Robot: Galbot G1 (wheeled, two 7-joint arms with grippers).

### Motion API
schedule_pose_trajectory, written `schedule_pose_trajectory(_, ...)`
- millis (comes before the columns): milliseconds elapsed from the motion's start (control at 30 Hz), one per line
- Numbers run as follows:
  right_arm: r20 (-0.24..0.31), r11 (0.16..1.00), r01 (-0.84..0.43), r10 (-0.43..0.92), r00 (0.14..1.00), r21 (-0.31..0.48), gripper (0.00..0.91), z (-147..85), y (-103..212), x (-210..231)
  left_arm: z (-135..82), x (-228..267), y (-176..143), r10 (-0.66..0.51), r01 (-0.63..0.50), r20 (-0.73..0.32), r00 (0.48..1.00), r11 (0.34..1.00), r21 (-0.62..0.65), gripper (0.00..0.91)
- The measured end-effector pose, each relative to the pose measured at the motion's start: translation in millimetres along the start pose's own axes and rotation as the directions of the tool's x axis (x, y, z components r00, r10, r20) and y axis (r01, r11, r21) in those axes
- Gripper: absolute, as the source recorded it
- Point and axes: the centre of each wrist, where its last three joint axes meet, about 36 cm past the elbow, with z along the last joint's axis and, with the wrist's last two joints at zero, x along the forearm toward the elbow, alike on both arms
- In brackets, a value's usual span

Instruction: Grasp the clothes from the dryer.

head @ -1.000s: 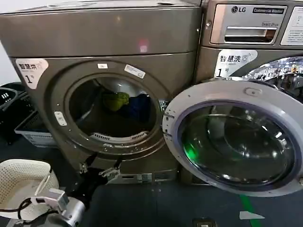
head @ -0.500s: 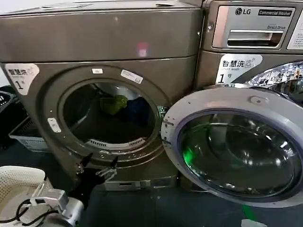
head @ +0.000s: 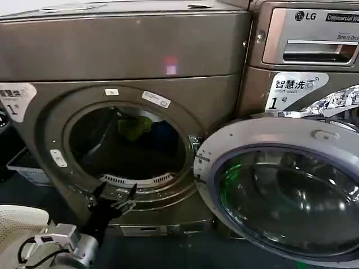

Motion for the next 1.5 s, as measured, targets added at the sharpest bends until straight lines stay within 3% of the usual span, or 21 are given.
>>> schedule_pose_trajectory(1500, 0.009, 1.000, 0.007, -0.007, 1.000, -0.003, 0.907, 1.3, 2.4, 3.3, 0.1, -5.7, 1.6, 0.003, -0.003, 0.003, 1.000, 1.000, 0.010, 0.907)
